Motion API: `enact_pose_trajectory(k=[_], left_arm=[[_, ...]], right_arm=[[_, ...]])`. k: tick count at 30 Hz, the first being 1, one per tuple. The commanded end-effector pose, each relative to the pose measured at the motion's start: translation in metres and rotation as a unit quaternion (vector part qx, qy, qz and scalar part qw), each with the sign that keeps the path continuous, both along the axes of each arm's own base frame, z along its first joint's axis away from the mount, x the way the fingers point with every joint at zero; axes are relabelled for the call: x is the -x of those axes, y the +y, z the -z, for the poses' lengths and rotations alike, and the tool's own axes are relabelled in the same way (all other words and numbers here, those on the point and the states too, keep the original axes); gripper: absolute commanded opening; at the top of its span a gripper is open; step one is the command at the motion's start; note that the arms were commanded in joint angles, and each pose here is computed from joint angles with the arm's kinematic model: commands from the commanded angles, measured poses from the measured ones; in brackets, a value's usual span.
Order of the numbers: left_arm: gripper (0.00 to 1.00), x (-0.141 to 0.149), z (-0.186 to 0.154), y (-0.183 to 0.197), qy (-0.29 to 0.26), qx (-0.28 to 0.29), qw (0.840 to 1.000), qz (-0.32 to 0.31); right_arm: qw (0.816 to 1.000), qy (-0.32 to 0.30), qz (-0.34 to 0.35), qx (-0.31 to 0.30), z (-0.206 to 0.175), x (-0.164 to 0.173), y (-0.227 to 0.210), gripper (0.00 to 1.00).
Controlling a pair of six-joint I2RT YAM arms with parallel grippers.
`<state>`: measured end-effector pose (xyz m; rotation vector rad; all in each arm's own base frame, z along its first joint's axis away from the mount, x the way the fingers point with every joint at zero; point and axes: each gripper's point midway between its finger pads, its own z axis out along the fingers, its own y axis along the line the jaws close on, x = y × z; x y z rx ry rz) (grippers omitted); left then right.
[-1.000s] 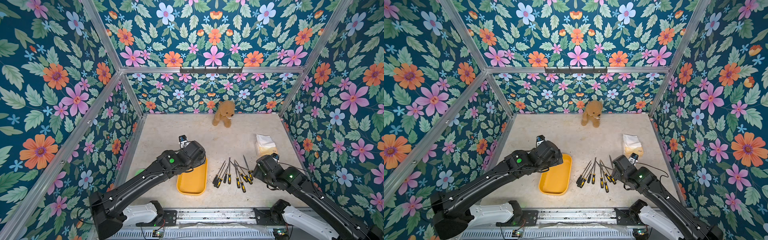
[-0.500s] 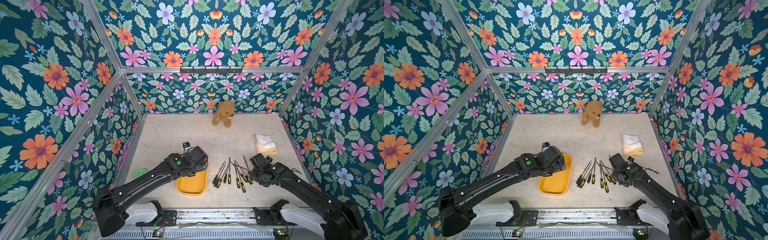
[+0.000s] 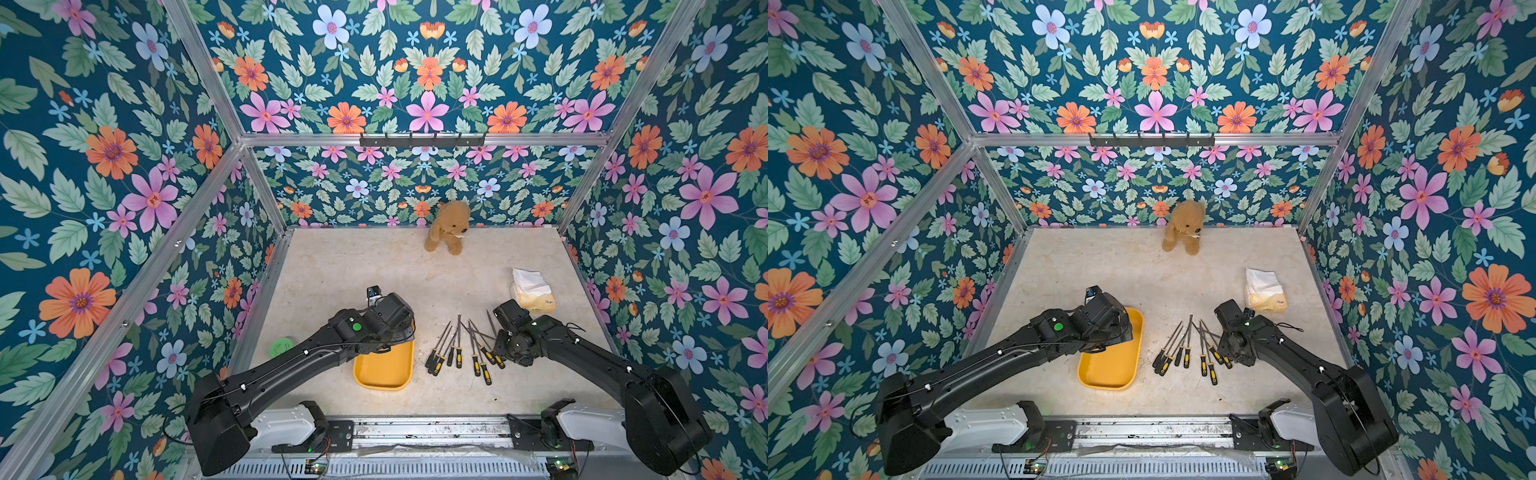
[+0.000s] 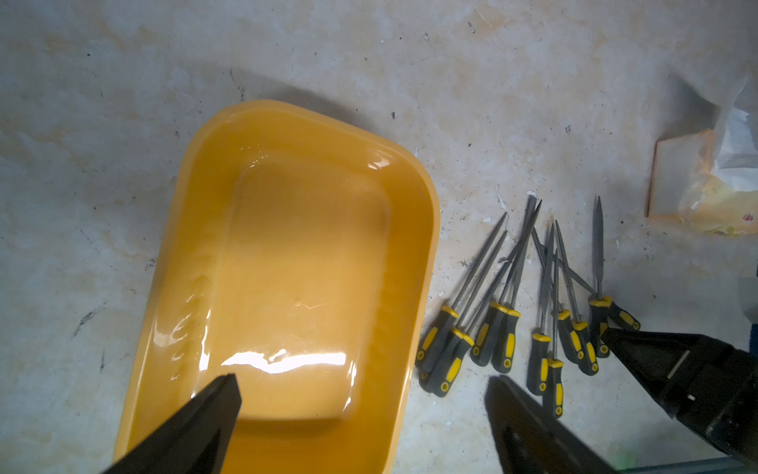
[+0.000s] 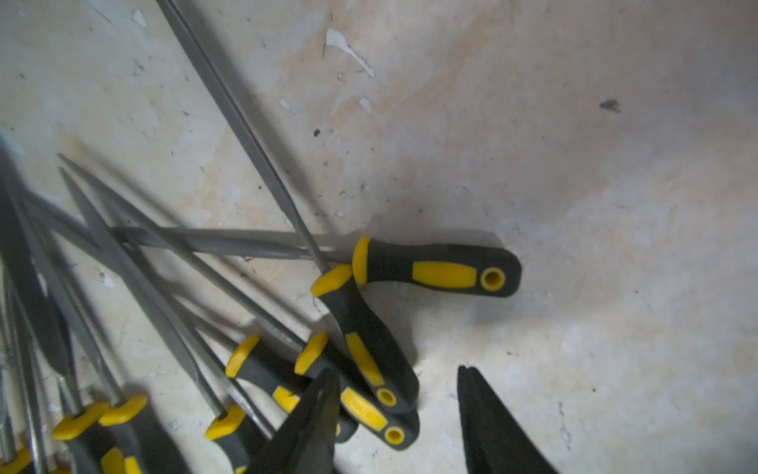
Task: Put the file tool into the storage box
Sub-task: Pick up the file tool from the center of the board, then place the file tool in the storage box.
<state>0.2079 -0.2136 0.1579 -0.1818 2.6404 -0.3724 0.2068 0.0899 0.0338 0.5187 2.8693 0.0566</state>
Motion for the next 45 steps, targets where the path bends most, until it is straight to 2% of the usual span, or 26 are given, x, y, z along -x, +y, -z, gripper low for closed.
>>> enact_pose_trajectory(k=[1,7,14,19,23,25,28,30,32,34,35,39,45], left_arm=[[1.0,-0.004,-0.001,-0.002,-0.007,0.003,1.0,0.002],[1.0,-0.005,0.001,0.002,-0.006,-0.001,1.0,-0.003],[1.0,-0.013,0.002,0.01,-0.007,-0.003,1.0,-0.007],[1.0,-0.023,-0.008,0.009,-0.017,-0.001,1.0,0.0],[0.99,-0.032,-0.022,0.003,-0.03,0.018,0.999,0.007],[1.0,-0.037,-0.034,-0.008,-0.037,0.049,0.998,0.013],[1.0,-0.047,-0.063,-0.047,-0.056,0.152,0.986,0.039],[1.0,-0.049,-0.081,-0.085,-0.055,0.253,0.964,0.067],[1.0,-0.055,-0.098,-0.115,-0.058,0.345,0.934,0.079],[1.0,-0.061,-0.108,-0.135,-0.055,0.395,0.913,0.086],[1.0,-0.064,-0.11,-0.144,-0.054,0.401,0.91,0.091],[1.0,-0.07,-0.094,-0.158,-0.04,0.379,0.92,0.096],[0.89,-0.063,-0.079,-0.179,-0.01,0.381,0.916,0.122]], right_arm=[[1.0,-0.004,-0.021,-0.003,0.002,-0.009,0.006,0.49],[0.999,0.018,-0.038,-0.006,0.018,-0.009,0.012,0.44],[0.999,0.017,-0.051,-0.002,0.02,-0.015,0.015,0.12],[0.997,-0.007,-0.08,-0.009,-0.01,-0.026,0.021,0.0],[0.994,-0.031,-0.099,-0.023,-0.049,-0.026,0.024,0.0],[0.993,-0.044,-0.107,-0.038,-0.072,-0.021,0.026,0.0],[0.975,-0.101,-0.152,-0.123,-0.117,-0.009,0.052,0.0],[0.955,-0.147,-0.175,-0.189,-0.143,0.005,0.074,0.0],[0.938,-0.165,-0.18,-0.248,-0.153,0.021,0.09,0.0],[0.929,-0.167,-0.175,-0.279,-0.15,0.033,0.099,0.0],[0.926,-0.168,-0.17,-0.291,-0.149,0.037,0.102,0.0],[0.914,-0.182,-0.161,-0.325,-0.153,0.044,0.114,0.0],[0.921,-0.158,-0.178,-0.307,-0.137,0.049,0.129,0.0]])
